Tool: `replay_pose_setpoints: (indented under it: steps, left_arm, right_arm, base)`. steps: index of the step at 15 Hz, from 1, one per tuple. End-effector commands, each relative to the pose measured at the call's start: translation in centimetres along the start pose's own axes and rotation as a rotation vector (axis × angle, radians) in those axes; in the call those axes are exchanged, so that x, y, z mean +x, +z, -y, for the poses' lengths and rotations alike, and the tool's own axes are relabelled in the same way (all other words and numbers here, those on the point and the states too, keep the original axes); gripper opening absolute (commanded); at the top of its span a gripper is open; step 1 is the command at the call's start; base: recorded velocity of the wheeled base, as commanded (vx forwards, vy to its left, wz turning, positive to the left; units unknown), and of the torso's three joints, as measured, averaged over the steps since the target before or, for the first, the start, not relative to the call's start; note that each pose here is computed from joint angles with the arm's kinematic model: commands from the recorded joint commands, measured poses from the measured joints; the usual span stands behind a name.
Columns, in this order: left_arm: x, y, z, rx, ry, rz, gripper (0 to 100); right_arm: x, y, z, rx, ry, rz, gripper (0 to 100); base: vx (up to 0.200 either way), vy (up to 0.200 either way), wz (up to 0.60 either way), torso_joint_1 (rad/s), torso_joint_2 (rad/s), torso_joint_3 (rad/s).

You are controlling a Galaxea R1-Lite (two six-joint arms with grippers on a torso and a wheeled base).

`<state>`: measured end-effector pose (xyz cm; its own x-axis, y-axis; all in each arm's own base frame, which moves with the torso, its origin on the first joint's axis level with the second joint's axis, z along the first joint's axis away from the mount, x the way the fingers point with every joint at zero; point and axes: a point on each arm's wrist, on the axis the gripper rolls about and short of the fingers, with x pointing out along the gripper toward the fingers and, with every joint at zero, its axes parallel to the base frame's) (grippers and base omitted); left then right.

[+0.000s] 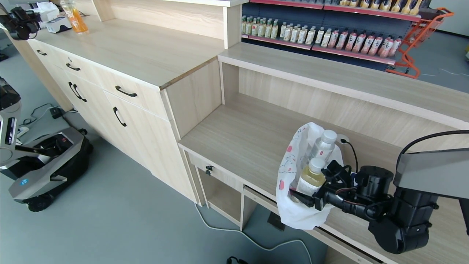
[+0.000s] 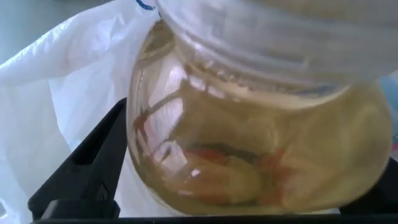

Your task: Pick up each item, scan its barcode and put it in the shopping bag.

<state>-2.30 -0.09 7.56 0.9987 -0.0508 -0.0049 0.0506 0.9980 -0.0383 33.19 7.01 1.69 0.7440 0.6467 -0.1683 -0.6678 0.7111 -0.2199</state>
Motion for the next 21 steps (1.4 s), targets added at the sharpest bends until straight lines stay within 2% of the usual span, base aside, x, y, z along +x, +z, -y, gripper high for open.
replay_pose_setpoints:
  steps: [1,3,4,7,10,13,15,18,21]
  left_arm:
    - [0.0,0.0,0.0,0.0,0.0,0.0,100]
    - [0.0,0.0,0.0,0.0,0.0,0.0,100]
    - [0.0,0.0,0.0,0.0,0.0,0.0,100]
    - [0.0,0.0,0.0,0.0,0.0,0.0,100]
    - [0.0,0.0,0.0,0.0,0.0,0.0,100]
    - [0.0,0.0,0.0,0.0,0.0,0.0,100]
    - [0.0,0.0,0.0,0.0,0.0,0.0,100]
    - [0.0,0.0,0.0,0.0,0.0,0.0,100]
    - [0.0,0.0,0.0,0.0,0.0,0.0,100]
  right_arm:
    - [-0.7,2.7,0.4,-0.019,-0.022,0.068,100]
    - [-1.7,5.0,0.6,-0.034,-0.033,0.102,100]
    - [-3.1,6.7,0.6,-0.03,-0.039,0.098,100]
    - [-6.2,9.9,0.1,-0.036,-0.052,0.092,100]
    - [-10.7,12.9,0.2,-0.07,-0.124,0.079,100]
    - [-14.4,13.9,0.8,-0.162,-0.218,0.026,100]
    - [-16.9,13.7,2.1,-0.269,-0.325,-0.043,100]
    - [-19.0,14.0,2.9,-0.254,-0.469,-0.086,100]
    - [-20.2,14.8,3.3,-0.147,-0.669,-0.094,100]
  base:
    - [0.0,0.0,0.0,0.0,0.0,0.0]
    - [0.0,0.0,0.0,0.0,0.0,0.0]
    - [0.0,0.0,0.0,0.0,0.0,0.0]
    - [0.0,0.0,0.0,0.0,0.0,0.0]
    - [0.0,0.0,0.0,0.0,0.0,0.0]
    - [0.0,0.0,0.0,0.0,0.0,0.0]
    - [0.0,0.0,-0.6,0.0,0.0,0.0]
    - [0.0,0.0,-0.6,0.001,0.0,0.009]
    - [0.0,0.0,-0.6,0.001,0.0,0.002]
